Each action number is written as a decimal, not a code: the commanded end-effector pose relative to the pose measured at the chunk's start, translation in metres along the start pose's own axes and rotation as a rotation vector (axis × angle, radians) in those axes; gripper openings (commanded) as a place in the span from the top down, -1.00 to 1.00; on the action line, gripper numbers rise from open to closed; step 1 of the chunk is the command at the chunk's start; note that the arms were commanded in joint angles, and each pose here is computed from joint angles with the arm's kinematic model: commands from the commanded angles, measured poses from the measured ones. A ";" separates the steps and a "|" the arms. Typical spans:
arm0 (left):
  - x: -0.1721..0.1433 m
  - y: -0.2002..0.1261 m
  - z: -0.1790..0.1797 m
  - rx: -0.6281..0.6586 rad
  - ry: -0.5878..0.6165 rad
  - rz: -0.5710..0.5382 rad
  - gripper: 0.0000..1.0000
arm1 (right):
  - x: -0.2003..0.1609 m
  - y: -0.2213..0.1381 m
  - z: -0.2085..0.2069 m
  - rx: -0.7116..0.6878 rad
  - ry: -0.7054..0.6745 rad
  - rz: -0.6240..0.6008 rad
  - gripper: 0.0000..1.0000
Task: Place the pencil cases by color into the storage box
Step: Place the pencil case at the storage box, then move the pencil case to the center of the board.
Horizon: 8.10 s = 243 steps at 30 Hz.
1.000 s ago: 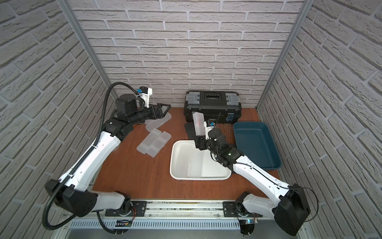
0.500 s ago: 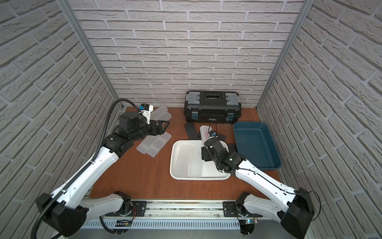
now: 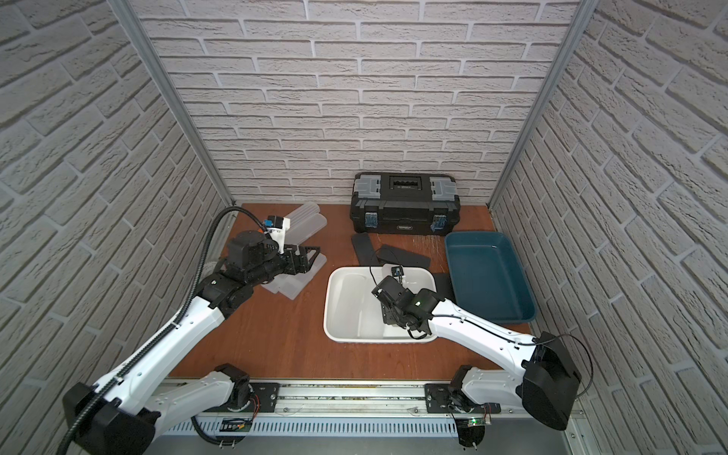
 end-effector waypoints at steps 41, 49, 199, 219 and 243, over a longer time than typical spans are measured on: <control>-0.004 -0.004 -0.007 -0.074 0.031 -0.060 -0.83 | -0.002 0.055 -0.012 -0.162 -0.023 0.163 -0.02; -0.008 0.000 -0.004 -0.073 0.021 -0.052 -0.83 | 0.004 0.063 -0.010 -0.145 -0.022 0.154 -0.07; -0.119 0.143 0.172 0.438 0.142 0.647 -0.75 | 0.062 -0.094 0.048 0.529 -0.294 -0.709 -0.69; -0.143 0.123 0.169 0.456 0.077 0.701 -0.73 | 0.061 -0.095 0.050 0.544 -0.303 -0.707 -0.69; -0.168 0.086 0.159 0.548 0.057 0.744 -0.68 | 0.060 -0.095 0.053 0.562 -0.307 -0.702 -0.69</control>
Point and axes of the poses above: each gripper's point midway between its finger pads, its own y axis out along the fingers, its own z axis along the line the jaws close on, x = y × z, the point moved 2 cm from there along -y, back along the fingers, and after that the axes turned 6 degrees about -y, right-handed, at the moved point
